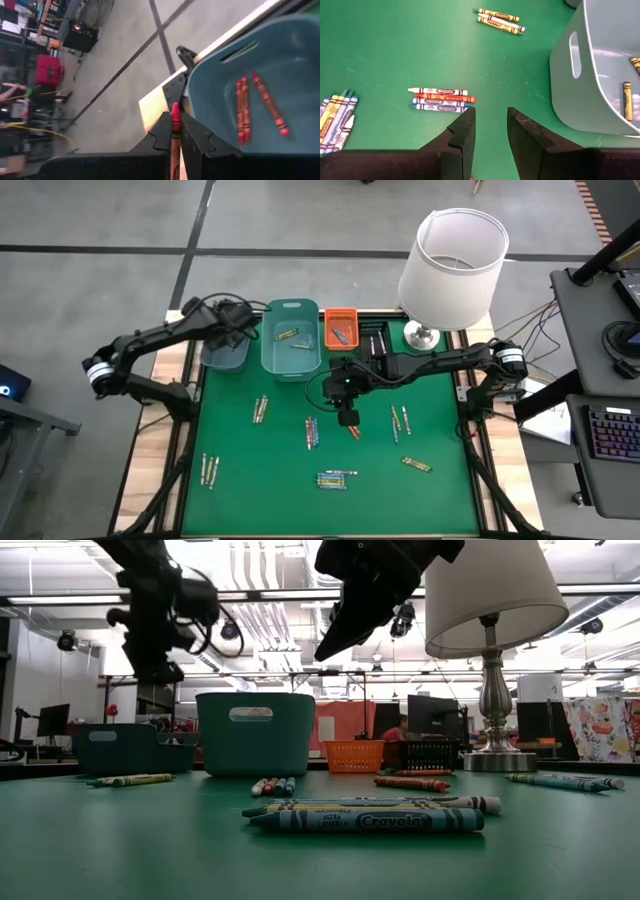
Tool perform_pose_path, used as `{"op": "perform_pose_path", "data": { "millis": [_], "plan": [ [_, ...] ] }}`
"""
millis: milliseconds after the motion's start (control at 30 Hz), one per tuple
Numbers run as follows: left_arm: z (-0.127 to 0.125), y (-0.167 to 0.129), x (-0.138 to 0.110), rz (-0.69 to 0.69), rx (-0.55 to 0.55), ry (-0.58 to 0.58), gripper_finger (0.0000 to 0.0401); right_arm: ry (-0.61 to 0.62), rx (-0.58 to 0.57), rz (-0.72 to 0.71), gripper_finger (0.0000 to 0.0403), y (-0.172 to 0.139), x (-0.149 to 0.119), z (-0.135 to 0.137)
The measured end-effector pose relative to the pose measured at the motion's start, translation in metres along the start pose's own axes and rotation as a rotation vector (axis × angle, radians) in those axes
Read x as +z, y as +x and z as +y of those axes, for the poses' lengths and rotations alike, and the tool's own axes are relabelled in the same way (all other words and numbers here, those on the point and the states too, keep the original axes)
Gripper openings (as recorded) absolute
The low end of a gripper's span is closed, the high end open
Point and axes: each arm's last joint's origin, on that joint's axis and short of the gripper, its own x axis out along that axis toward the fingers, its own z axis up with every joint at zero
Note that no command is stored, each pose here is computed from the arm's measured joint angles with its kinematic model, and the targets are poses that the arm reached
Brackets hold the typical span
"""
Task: Sort crayons
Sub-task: Put the orange crayon into the blue bin
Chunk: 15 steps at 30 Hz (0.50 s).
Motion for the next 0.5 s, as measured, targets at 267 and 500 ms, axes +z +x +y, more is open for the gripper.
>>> {"op": "perform_pose_path", "data": {
  "millis": [267,500],
  "plan": [
    [-0.019,0.022,0.007,0.087,0.025,0.141,0.0000,0.010,-0.001,-0.003,0.0100,0.000,0.000,0.000],
    [-0.034,0.035,0.010,0.128,0.033,0.192,0.0012,0.010,-0.002,-0.010,0.0100,0.000,0.001,0.000]
  ]
}}
